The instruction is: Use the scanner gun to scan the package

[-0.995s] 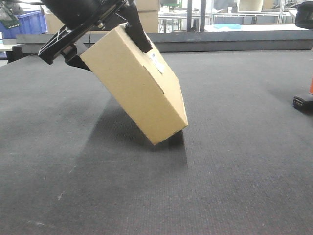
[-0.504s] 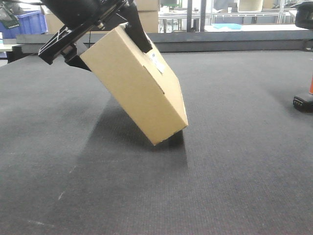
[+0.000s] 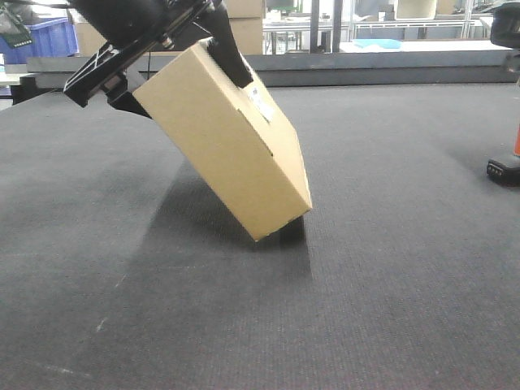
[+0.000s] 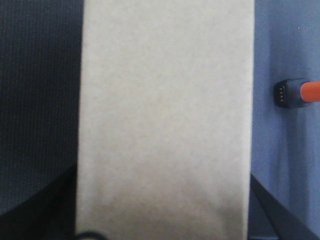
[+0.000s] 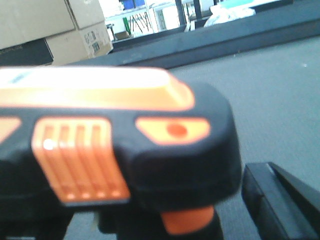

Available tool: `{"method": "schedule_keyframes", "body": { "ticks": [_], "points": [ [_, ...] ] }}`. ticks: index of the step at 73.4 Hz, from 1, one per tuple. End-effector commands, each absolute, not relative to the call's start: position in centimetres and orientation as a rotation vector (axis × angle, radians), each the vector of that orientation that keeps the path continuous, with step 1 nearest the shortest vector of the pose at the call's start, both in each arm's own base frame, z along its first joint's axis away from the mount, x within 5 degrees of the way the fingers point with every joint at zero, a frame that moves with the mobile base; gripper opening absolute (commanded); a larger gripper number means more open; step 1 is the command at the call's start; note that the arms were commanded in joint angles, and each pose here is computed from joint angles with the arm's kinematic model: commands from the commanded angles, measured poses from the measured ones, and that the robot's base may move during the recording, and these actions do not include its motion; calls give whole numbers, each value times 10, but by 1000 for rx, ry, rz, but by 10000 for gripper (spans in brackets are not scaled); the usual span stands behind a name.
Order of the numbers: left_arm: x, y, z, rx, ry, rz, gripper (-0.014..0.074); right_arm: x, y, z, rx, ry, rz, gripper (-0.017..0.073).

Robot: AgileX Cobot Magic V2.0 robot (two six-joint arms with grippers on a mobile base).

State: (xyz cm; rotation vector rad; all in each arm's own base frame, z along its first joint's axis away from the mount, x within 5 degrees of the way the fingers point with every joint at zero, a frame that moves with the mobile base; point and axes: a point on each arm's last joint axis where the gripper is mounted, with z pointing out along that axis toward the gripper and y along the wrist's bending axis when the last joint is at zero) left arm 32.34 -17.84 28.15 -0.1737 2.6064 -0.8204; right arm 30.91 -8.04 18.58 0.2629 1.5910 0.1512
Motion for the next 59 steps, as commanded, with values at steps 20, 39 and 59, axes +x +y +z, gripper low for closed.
{"method": "schedule_keyframes", "body": {
  "ticks": [20, 39, 59],
  "points": [
    [324, -180, 285, -180, 2588, -830, -111, 314, -82, 185, 262, 1586, 144, 559],
    [324, -180, 285, -180, 2588, -830, -111, 314, -82, 185, 264, 1595, 142, 253],
    [324, -180, 285, -180, 2588, -830, -111, 312, -77, 193, 193, 1567, 159, -155]
  ]
}}
